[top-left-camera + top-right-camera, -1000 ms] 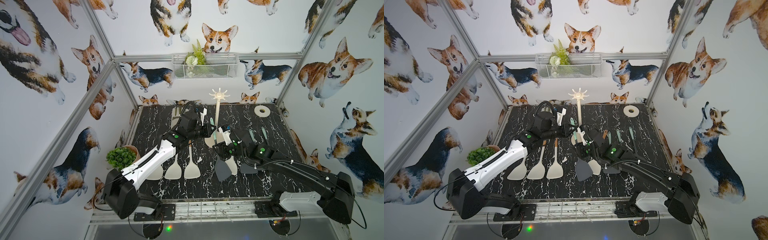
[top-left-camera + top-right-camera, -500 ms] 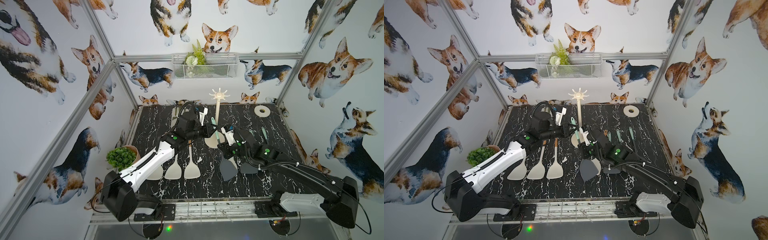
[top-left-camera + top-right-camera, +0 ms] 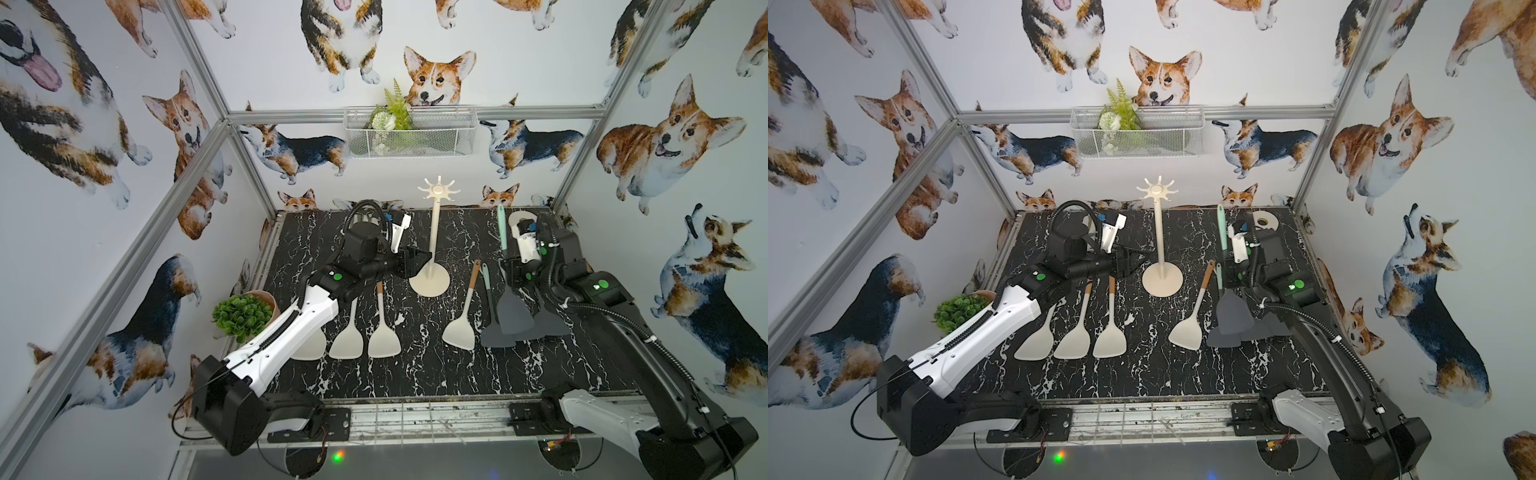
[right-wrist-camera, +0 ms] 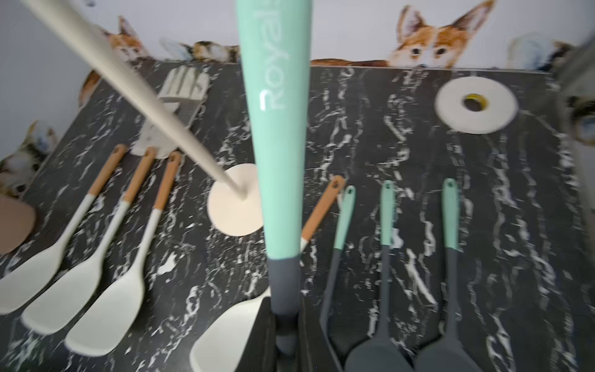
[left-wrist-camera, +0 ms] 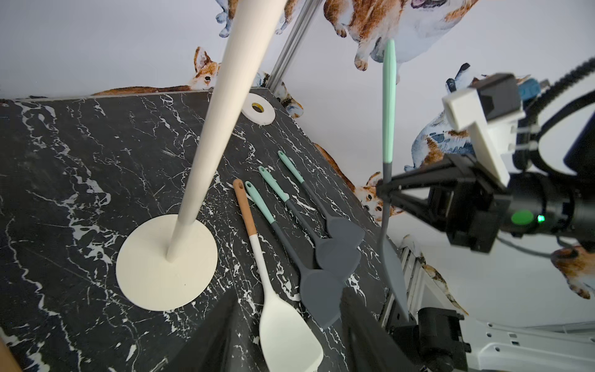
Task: Take the spatula off the kitchen utensil rack
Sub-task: Place the spatula at the center of the board.
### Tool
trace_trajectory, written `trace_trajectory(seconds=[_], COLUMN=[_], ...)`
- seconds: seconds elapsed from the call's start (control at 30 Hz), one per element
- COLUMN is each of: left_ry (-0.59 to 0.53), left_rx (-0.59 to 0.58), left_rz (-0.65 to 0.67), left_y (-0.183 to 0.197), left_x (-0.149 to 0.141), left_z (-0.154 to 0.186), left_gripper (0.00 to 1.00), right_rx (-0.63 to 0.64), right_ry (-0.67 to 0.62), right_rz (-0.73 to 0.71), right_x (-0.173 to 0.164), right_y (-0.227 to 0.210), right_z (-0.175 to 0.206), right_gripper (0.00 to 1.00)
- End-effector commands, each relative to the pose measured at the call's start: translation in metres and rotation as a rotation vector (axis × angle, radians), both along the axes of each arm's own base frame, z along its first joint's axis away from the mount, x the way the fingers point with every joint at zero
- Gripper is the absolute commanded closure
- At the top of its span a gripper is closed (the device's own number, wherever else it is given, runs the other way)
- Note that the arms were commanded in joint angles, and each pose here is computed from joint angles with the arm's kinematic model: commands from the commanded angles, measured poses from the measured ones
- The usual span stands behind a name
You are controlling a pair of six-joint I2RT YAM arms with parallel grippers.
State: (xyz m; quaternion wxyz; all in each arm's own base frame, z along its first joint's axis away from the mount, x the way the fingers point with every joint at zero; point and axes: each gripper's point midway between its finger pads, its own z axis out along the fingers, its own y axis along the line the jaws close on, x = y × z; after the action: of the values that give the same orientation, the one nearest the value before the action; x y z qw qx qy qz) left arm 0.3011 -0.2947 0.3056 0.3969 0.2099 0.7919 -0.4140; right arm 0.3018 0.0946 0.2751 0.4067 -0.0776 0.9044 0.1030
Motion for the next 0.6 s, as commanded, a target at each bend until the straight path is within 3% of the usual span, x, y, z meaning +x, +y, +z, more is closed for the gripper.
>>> trace_trajectory(seconds=[0.0,0.13,0.3,0.47,0.57], left_ry=[-0.061,-0.089,-0.118,-0.164,-0.183], left_rx=[0.092,0.128,0.148,0.202,0.237], left_rz=[-0.029,-0.043,-0.050,-0.066,-0.091], left_y=[0.012,0.019,0.024,0.020,0.014], left_x=[-0.008,-0.014,-0.019,-0.026,-0.035], left_z=[-0.011,-0.018,-0.022,-0.028,-0.034], left_gripper=[0.45,0.45,0.44,0.43,0.43], right_rx=[-0.154,-0.337,-0.366,-0.429,-0.535], right_ry=[0.102,0.229,0.346,0.369,0.353], right_rz=[0.057,0.033,-0.023,-0.142,-0.273], right_x=[-0.001,0.011,0.012,0.008,0.007], right_y=[-0.028,-0.066,-0.099,-0.151,-0.189], right_z=[-0.019,-0.046,-0.065,-0.075,-0.083], right_gripper=[1.00,1.00,1.00,1.00,1.00])
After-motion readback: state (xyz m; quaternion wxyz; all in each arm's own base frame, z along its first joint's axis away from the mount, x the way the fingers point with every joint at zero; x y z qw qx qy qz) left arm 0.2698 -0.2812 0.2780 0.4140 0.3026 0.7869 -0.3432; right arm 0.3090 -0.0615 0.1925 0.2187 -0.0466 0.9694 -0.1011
